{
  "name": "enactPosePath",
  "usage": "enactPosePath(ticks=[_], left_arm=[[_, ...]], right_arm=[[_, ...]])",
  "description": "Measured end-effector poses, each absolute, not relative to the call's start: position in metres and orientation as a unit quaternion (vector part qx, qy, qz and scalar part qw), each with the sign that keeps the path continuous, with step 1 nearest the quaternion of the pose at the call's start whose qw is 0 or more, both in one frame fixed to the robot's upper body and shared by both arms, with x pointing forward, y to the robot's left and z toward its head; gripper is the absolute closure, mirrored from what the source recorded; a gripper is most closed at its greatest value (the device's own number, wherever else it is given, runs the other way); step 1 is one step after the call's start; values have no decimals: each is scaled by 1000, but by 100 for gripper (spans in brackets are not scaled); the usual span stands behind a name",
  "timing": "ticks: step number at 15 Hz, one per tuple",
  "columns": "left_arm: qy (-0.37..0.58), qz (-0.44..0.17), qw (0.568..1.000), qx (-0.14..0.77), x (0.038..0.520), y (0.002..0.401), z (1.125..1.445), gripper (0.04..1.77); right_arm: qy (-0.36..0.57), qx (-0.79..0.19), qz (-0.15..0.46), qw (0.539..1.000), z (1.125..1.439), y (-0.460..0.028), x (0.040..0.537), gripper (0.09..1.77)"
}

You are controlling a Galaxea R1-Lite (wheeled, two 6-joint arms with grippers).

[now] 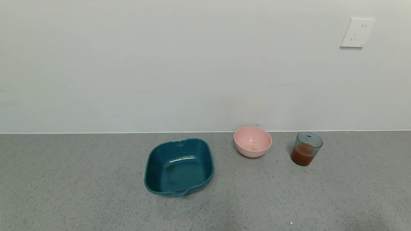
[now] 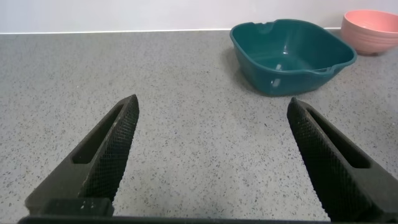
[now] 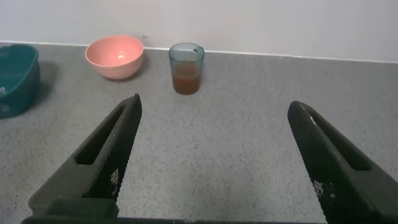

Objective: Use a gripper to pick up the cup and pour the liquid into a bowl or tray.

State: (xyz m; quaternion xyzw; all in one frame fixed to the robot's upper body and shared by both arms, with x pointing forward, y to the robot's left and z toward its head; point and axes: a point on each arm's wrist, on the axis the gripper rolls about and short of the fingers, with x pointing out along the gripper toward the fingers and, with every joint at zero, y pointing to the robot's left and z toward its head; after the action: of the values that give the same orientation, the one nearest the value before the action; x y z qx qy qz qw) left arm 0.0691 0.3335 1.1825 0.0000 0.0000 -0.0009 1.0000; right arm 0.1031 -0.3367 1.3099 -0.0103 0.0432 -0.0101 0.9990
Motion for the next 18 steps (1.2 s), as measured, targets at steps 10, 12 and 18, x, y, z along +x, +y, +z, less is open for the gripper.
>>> enactPosePath(ticks=[10,12,18], left_arm=[[0,-1,1000,0,69,334,1182,9],[0,-1,1000,0,69,334,1182,9],[0,-1,1000,0,69,334,1182,9]], right_arm=[[210,-14,36,977,1285,-326,245,15],[239,-12,48,970,1268,-319,268,15],[271,-8,36,962,1220,-301,325,15]])
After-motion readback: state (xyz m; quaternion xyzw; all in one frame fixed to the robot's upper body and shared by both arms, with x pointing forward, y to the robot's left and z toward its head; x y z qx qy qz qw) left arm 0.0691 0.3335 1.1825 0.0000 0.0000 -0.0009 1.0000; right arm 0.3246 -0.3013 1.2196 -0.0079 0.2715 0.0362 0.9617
